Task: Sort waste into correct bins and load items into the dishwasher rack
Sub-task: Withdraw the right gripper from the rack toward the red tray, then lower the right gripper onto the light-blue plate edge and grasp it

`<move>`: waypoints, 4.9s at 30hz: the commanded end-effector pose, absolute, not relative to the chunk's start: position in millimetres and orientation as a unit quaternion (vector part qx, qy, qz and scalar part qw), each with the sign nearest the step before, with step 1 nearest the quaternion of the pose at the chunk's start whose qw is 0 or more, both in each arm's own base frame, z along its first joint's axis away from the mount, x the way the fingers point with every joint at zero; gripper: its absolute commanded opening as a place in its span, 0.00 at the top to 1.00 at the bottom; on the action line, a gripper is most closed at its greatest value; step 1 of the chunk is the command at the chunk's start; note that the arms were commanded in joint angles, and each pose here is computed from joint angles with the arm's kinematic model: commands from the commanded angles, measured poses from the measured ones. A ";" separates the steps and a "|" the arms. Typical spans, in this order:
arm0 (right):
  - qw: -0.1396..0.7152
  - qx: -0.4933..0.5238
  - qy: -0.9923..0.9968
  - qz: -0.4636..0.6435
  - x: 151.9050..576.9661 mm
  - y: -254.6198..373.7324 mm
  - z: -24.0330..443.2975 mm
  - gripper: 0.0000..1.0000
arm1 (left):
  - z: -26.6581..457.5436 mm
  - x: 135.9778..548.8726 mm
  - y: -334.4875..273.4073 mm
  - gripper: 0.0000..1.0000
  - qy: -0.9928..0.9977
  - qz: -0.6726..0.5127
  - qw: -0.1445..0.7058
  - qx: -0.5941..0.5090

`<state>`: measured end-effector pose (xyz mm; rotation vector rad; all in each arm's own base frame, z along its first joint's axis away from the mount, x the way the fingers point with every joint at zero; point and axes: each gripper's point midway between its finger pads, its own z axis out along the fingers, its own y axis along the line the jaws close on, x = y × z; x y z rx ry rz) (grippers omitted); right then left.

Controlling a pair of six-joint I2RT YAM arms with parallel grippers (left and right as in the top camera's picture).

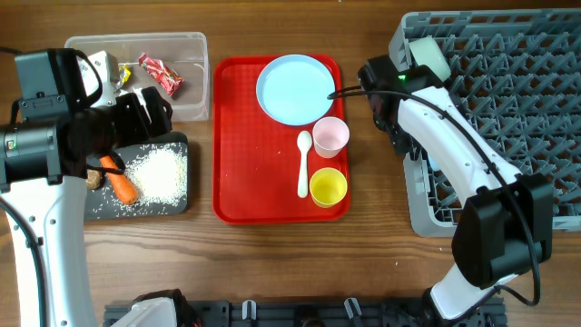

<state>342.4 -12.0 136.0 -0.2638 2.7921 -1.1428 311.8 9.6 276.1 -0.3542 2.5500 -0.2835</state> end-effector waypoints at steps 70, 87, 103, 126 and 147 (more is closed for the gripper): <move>0.206 -0.064 0.967 0.138 385.7 159.3 168.9 0.27 | 279.7 312.4 12.4 0.00 0.947 -0.099 0.280 -0.127; 0.231 -0.066 0.958 0.157 493.4 200.3 135.8 0.34 | 279.7 312.4 12.4 0.00 0.947 -0.099 0.280 -0.127; 0.134 -0.042 0.981 0.130 488.1 207.4 18.4 0.50 | 279.7 312.4 12.4 0.00 0.947 -0.099 0.280 -0.127; 0.114 -0.030 0.990 0.078 479.7 188.0 -7.0 0.96 | 279.7 312.4 12.4 0.00 0.947 -0.099 0.280 -0.127; 0.203 -0.032 0.973 0.106 483.2 189.2 108.0 0.49 | 279.7 312.4 12.4 0.00 0.947 -0.099 0.280 -0.127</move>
